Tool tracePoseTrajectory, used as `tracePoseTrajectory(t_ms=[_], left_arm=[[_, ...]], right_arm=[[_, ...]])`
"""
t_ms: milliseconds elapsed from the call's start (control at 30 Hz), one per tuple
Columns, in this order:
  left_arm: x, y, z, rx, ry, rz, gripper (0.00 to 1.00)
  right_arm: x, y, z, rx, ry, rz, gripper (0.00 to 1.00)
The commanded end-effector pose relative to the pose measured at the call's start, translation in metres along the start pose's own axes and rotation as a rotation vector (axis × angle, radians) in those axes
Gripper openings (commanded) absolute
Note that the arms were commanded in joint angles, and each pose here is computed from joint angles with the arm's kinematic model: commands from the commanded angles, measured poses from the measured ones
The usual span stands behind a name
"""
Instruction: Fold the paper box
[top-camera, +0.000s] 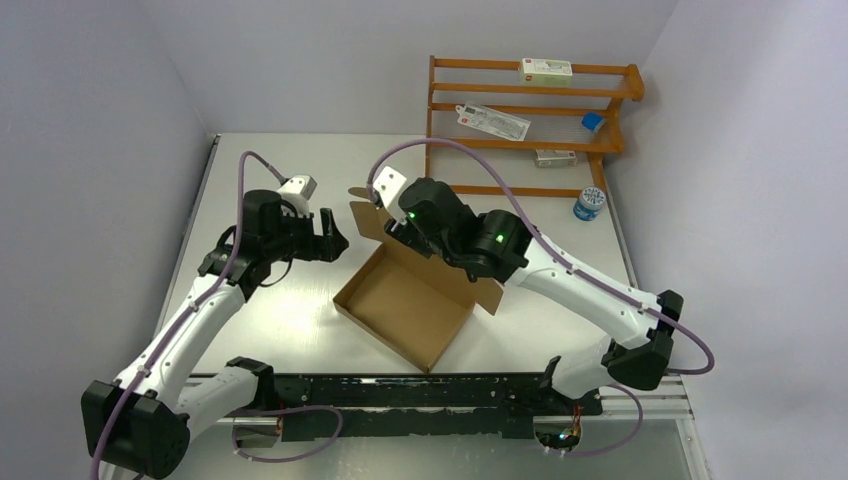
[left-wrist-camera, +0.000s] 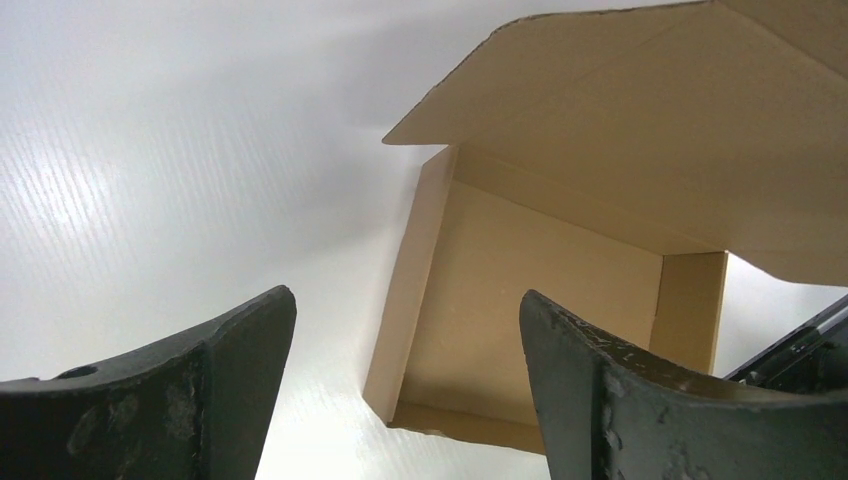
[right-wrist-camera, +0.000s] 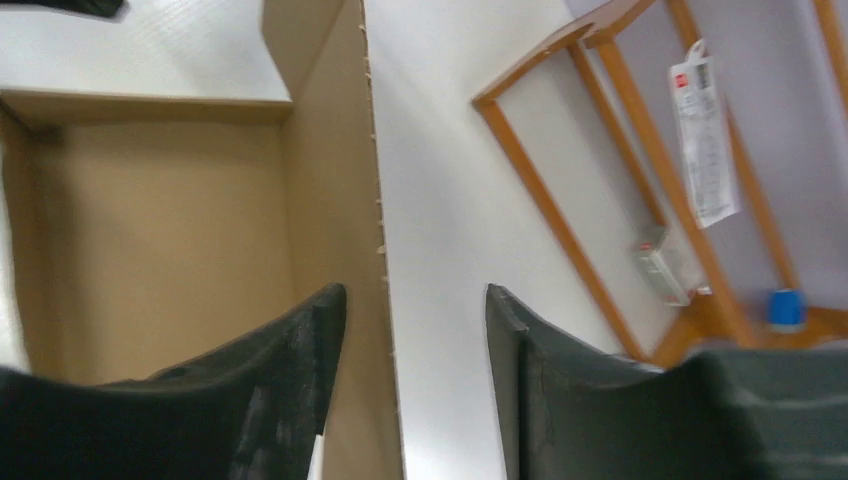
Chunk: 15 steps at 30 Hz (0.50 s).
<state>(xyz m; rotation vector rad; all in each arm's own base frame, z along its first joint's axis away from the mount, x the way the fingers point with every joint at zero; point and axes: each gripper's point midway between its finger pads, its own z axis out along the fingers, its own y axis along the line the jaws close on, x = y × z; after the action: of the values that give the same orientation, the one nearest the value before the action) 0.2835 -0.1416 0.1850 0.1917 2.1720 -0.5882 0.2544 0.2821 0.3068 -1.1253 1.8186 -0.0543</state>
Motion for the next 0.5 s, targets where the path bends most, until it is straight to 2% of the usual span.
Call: tracePoseTrajectory(t_ms=[0,33,67,200,267,300,333,467], left_arm=[[-0.011,-0.001,-0.010,0.011,-0.032,0.069,0.87],[-0.011,0.001,-0.012,0.000,-0.039,0.073,0.87],[-0.012,0.003,-0.012,-0.011,-0.044,0.077,0.87],[-0.010,0.009,-0.013,-0.027,-0.044,0.076,0.87],[-0.010,0.012,-0.014,-0.038,-0.047,0.070,0.87],[-0.010,0.013,-0.014,-0.041,-0.050,0.067,0.86],[-0.011,0.014,-0.015,-0.042,-0.055,0.065,0.86],[-0.014,0.019,-0.020,-0.066,-0.076,0.061,0.86]], right_arm=[[0.019,-0.013,0.009,0.100,0.094,-0.076,0.45],[0.018,-0.012,0.011,0.099,0.090,-0.087,0.36],[0.015,-0.012,0.014,0.097,0.083,-0.105,0.32],[0.007,-0.008,0.025,0.077,0.049,-0.192,0.26],[-0.001,-0.006,0.031,0.062,0.014,-0.247,0.15],[-0.005,-0.005,0.034,0.062,-0.004,-0.279,0.04],[-0.009,-0.005,0.037,0.066,-0.024,-0.317,0.00],[-0.020,-0.008,0.049,0.043,-0.104,-0.486,0.00]])
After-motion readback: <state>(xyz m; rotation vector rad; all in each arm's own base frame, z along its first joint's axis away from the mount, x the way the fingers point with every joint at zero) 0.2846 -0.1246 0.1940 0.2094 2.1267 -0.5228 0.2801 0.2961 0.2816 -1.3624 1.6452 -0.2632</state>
